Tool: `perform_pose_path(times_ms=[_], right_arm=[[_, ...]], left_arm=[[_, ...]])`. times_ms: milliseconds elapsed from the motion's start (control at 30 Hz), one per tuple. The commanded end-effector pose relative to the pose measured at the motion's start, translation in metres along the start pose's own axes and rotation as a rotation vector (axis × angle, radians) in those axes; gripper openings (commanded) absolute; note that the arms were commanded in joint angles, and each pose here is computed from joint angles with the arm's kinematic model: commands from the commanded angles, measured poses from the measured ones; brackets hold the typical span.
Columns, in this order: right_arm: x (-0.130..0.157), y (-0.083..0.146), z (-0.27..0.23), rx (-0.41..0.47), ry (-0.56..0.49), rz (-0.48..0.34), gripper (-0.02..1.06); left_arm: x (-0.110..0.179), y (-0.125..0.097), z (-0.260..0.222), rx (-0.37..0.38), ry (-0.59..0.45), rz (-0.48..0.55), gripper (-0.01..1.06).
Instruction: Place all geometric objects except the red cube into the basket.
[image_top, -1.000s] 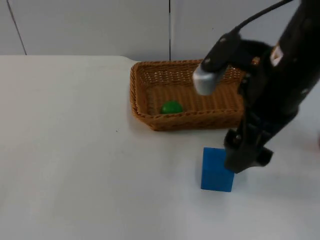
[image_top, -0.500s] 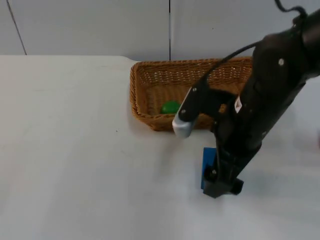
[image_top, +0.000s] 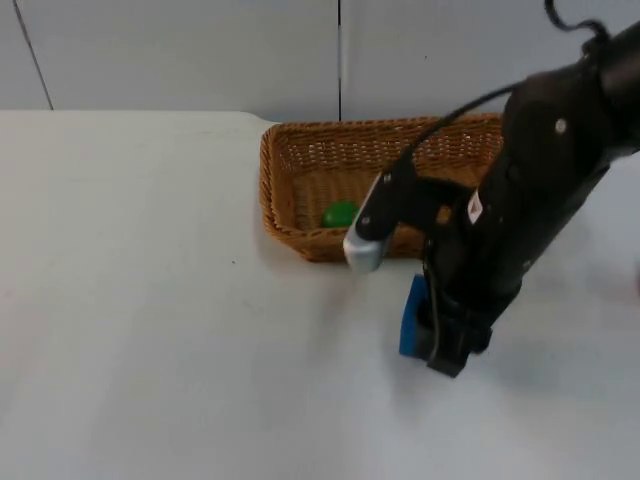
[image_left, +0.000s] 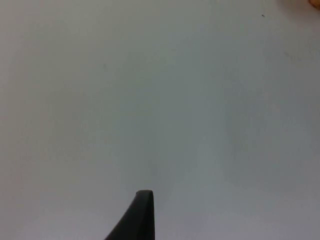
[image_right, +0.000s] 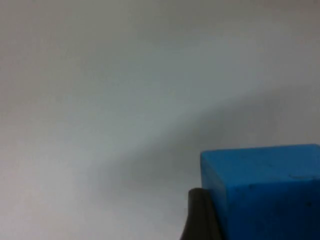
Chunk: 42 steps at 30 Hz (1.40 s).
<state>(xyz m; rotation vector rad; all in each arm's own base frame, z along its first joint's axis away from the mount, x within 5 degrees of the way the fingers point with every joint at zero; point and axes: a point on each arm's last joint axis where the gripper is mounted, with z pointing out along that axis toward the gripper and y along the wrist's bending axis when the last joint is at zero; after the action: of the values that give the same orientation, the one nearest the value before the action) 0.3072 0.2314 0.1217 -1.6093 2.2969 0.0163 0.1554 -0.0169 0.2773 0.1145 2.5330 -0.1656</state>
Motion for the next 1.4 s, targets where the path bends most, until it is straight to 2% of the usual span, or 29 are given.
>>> perform_pose_path(times_ms=[0, 267, 500, 567, 600, 700, 733, 800, 833, 900, 933, 1067, 1233, 1367], right_arm=[[-0.007, -0.001, -0.028, 0.02, -0.034, -0.01, 0.0], [-0.006, -0.002, -0.119, 0.072, -0.116, 0.008, 0.0], [-0.006, -0.003, -0.135, 0.093, -0.158, 0.026, 0.0], [-0.005, -0.012, -0.131, 0.103, -0.173, 0.086, 0.0], [-0.003, -0.019, -0.129, 0.105, -0.184, 0.147, 0.0], [0.005, -0.053, -0.122, 0.104, -0.197, 0.396, 0.0], [0.005, -0.053, -0.122, 0.104, -0.197, 0.396, 0.0], [0.01, -0.077, -0.114, 0.117, -0.194, 0.552, 0.0], [0.009, -0.088, -0.112, 0.124, -0.199, 0.594, 0.0], [0.006, -0.103, -0.105, 0.129, -0.194, 0.639, 0.0], [0.006, -0.103, -0.105, 0.129, -0.194, 0.639, 0.0], [-0.011, -0.127, -0.083, 0.146, -0.196, 0.68, 0.0], [-0.025, -0.144, -0.057, 0.15, -0.206, 0.689, 0.0], [-0.03, -0.157, -0.026, 0.191, -0.209, 0.665, 0.0]], left_arm=[[0.001, 0.001, -0.001, -0.004, -0.012, 0.002, 1.05], [0.001, 0.001, -0.001, -0.004, -0.012, 0.002, 1.05], [0.001, 0.001, -0.001, -0.004, -0.012, 0.002, 1.05], [0.001, 0.001, -0.001, -0.004, -0.012, 0.002, 1.05], [0.001, 0.001, -0.001, -0.004, -0.012, 0.002, 1.05], [0.0, 0.001, -0.001, -0.005, -0.014, 0.002, 1.05], [0.0, 0.001, -0.001, -0.005, -0.014, 0.002, 1.05], [0.0, 0.001, -0.001, -0.005, -0.016, 0.002, 1.05], [0.0, 0.001, -0.001, -0.005, -0.018, 0.002, 1.05], [0.0, 0.001, -0.001, -0.005, -0.018, 0.002, 1.05], [0.0, 0.001, -0.001, -0.005, -0.018, 0.002, 1.05], [0.0, 0.001, -0.001, -0.005, -0.021, 0.002, 1.05], [0.0, 0.001, -0.001, -0.005, -0.021, 0.002, 1.05], [0.0, 0.001, -0.001, -0.005, -0.021, 0.002, 1.05]])
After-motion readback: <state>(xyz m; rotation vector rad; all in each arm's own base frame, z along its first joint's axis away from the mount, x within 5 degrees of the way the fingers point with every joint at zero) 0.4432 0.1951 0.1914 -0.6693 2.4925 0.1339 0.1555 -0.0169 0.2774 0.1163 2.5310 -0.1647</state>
